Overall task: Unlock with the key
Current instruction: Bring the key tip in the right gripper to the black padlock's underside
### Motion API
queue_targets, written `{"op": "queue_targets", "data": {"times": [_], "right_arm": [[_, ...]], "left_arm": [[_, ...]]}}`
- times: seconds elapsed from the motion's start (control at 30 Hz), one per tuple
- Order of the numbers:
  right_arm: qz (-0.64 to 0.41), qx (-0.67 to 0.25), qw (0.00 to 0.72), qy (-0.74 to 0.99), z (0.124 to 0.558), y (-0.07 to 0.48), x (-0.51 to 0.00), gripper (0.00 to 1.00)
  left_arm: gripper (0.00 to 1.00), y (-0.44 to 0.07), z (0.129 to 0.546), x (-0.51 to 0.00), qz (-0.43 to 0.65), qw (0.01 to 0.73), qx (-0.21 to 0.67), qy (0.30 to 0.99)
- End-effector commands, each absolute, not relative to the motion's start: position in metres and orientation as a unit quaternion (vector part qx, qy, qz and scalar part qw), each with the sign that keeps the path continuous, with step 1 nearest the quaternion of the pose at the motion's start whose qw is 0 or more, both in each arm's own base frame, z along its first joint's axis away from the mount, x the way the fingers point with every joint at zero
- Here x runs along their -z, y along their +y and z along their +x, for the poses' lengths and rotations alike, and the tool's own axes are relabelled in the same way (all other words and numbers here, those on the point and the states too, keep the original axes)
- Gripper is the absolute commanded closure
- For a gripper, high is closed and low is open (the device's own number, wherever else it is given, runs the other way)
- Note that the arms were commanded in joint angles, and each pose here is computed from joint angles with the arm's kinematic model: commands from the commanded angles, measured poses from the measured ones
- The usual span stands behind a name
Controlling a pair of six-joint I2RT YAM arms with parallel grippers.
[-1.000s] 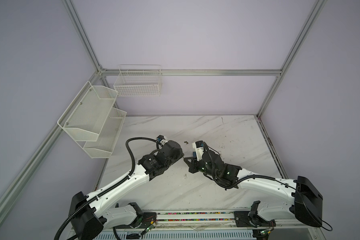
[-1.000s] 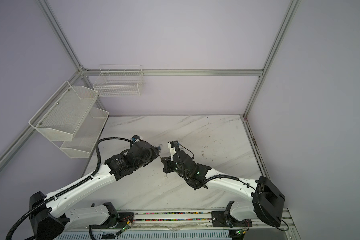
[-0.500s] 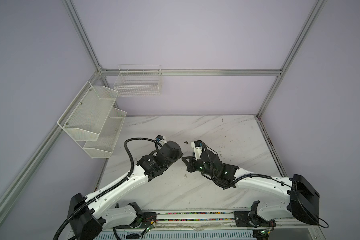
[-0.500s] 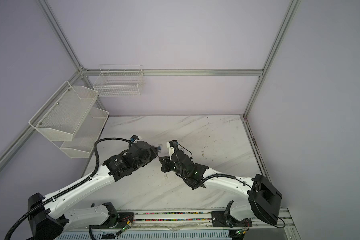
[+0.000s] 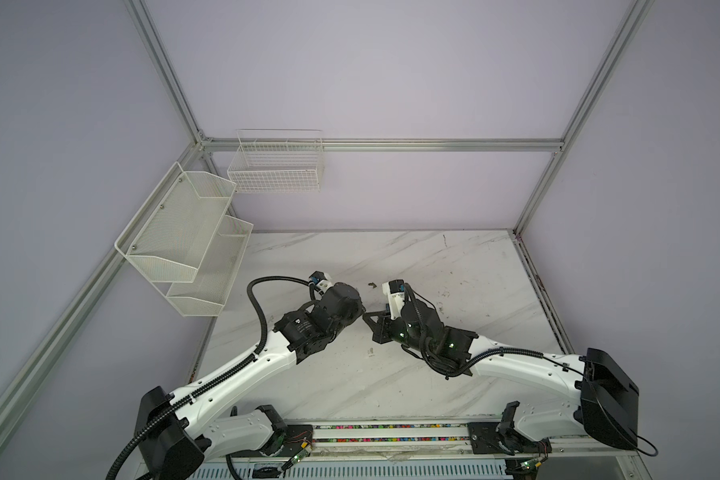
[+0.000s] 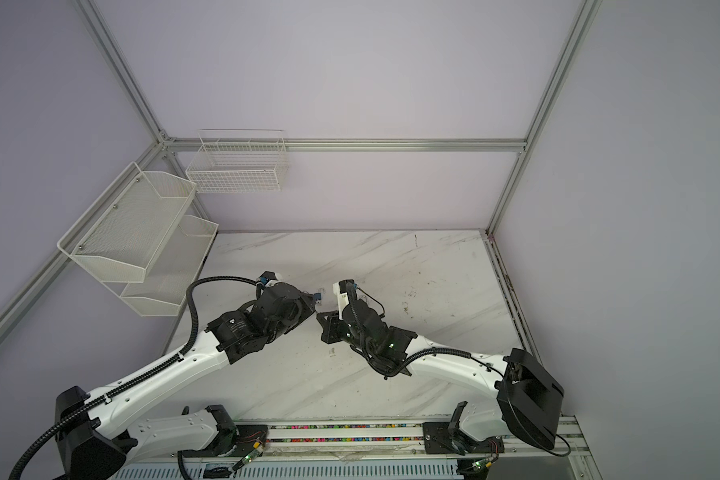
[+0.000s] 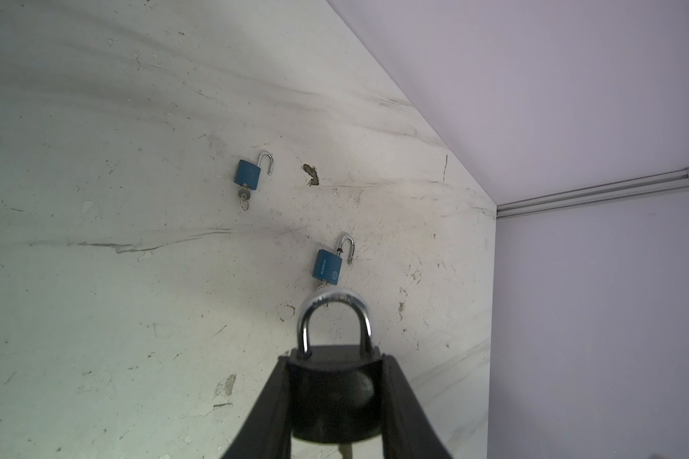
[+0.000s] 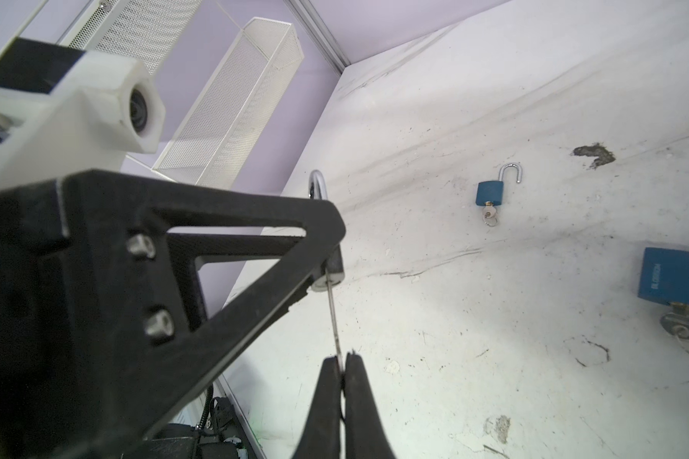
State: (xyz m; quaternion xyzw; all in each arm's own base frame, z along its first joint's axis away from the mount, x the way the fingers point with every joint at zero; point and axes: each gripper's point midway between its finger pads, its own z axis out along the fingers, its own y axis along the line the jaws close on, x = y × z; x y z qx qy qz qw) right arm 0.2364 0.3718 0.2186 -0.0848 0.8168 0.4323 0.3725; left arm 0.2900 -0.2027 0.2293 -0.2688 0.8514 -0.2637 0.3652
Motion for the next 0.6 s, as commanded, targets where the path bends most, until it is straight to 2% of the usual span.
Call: {"op": "queue_targets", "data": {"times": [0.0,0.27,0.57], "right_arm": [[-0.078,-0.459,0.380,0.799,0.239,0.385,-0.235,1.00],[-0.066,-0.454,0.378,0.804,0.243,0.388,-0.231,1.00],[-0.061,-0.530,0.354,0.768,0.232,0.403,-0.263,1.00]], "left_arm": [[0.97,-0.202,0.289,-0.229,-0.275,0.369,0.270,0.846],[0.97,-0.207,0.287,-0.230,-0.278,0.362,0.281,0.844],[0.98,-0.206,0.282,-0.234,-0.275,0.364,0.292,0.841]]}}
